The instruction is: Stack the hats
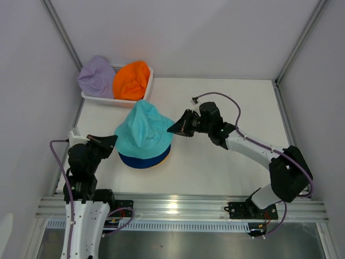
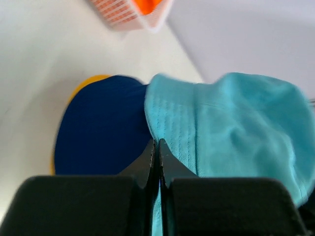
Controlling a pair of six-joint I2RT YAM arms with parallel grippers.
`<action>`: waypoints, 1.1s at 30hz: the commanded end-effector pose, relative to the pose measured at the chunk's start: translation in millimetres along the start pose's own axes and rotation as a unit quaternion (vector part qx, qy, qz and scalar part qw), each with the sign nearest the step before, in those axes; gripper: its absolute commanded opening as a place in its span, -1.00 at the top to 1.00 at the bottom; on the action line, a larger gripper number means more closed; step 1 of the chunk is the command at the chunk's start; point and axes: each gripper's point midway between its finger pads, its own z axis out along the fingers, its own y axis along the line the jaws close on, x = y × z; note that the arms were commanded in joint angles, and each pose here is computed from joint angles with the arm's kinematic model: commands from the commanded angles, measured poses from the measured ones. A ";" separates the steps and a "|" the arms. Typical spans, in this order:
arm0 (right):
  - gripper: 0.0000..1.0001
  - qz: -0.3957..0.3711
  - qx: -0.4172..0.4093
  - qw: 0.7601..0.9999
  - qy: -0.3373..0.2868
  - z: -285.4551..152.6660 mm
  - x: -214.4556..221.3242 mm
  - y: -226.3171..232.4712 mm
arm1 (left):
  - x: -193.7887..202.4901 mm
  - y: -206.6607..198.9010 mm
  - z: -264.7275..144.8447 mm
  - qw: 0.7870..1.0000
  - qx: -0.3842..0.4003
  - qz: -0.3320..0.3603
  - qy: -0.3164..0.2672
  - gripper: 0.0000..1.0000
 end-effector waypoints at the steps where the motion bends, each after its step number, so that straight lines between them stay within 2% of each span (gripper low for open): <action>1: 1.00 0.011 0.011 1.000 0.006 4.7 11.4 -18.5 | 18.9 46.5 7.7 0.998 -0.062 0.023 0.015 0.99; 11: 1.00 0.010 0.062 0.998 0.024 26.9 12.0 -64.0 | 11.4 81.6 19.6 0.990 -0.130 0.044 -0.015 0.99; 16: 1.00 0.016 0.068 0.997 0.034 30.4 -0.1 -77.2 | 14.6 91.0 21.7 0.988 -0.151 0.041 -0.008 0.99; 20: 0.94 0.005 0.035 0.999 0.014 30.7 -34.3 -55.0 | 24.8 76.2 18.3 0.993 -0.106 0.045 0.017 0.99; 25: 0.78 -0.030 0.026 0.999 0.022 46.1 -61.4 -39.2 | 29.0 86.2 10.8 0.991 -0.120 0.050 0.019 0.99; 26: 0.67 -0.031 0.016 0.999 0.035 53.0 -63.5 -35.2 | 30.7 86.5 9.7 0.991 -0.121 0.050 0.024 0.99; 30: 0.46 -0.027 -0.002 0.999 0.046 62.5 -65.1 -30.3 | 34.4 78.7 7.0 0.993 -0.107 0.039 0.034 0.99; 32: 0.45 -0.023 -0.010 0.999 0.036 64.6 -70.3 -26.8 | 37.0 84.0 6.9 0.993 -0.111 0.033 0.033 0.99; 33: 0.65 -0.023 -0.014 0.999 0.035 66.5 -69.4 -25.3 | 37.5 84.7 6.9 0.993 -0.112 0.027 0.032 0.99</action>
